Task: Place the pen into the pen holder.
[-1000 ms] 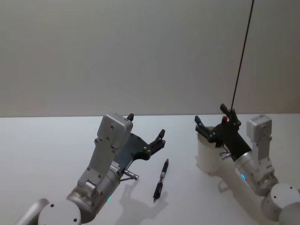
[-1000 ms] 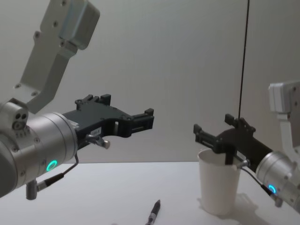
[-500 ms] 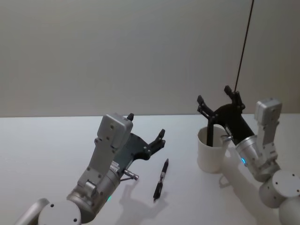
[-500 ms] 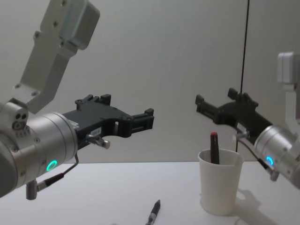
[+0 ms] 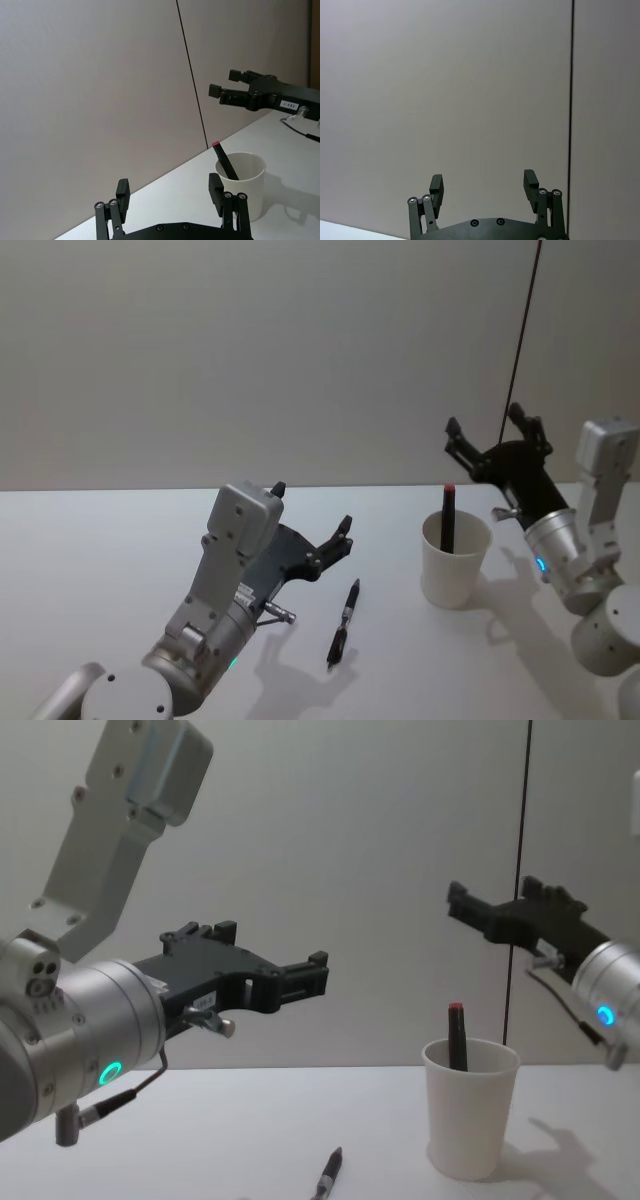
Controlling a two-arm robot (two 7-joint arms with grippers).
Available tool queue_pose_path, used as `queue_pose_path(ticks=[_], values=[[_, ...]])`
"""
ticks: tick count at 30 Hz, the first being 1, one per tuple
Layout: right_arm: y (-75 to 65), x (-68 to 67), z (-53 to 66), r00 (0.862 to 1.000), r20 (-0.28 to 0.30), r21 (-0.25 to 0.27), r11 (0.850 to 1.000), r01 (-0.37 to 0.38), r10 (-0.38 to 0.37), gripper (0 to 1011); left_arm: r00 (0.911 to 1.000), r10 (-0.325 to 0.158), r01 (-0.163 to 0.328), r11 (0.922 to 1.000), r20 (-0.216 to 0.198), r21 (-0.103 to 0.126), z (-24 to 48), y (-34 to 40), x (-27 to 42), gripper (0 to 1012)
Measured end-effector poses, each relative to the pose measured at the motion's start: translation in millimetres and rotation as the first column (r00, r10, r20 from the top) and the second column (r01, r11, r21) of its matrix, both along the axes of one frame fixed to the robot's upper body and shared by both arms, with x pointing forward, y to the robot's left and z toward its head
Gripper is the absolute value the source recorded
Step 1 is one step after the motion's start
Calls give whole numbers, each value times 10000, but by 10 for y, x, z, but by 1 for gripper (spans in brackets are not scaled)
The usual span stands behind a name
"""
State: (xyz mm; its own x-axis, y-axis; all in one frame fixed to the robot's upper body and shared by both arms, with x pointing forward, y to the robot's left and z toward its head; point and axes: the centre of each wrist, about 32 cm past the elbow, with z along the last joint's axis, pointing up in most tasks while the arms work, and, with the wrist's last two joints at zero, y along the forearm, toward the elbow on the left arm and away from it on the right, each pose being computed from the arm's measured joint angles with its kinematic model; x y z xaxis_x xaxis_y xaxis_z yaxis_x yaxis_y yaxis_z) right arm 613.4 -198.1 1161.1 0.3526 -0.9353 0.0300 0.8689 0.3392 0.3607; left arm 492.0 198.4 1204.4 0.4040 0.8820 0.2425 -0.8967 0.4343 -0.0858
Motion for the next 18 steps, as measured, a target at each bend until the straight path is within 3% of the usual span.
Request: queue_pose_path(ticks=[11, 18], values=[[-159, -261, 143, 9906, -1013, 286, 9950, 953, -920, 1001, 10000, 1, -1, 10000, 1, -1, 0, 0, 0, 1004], [-279, -521, 191, 9783, -1536, 286, 9890, 1449, -1389, 1001, 10000, 0, 0, 10000, 0, 0, 0, 0, 0, 1004]])
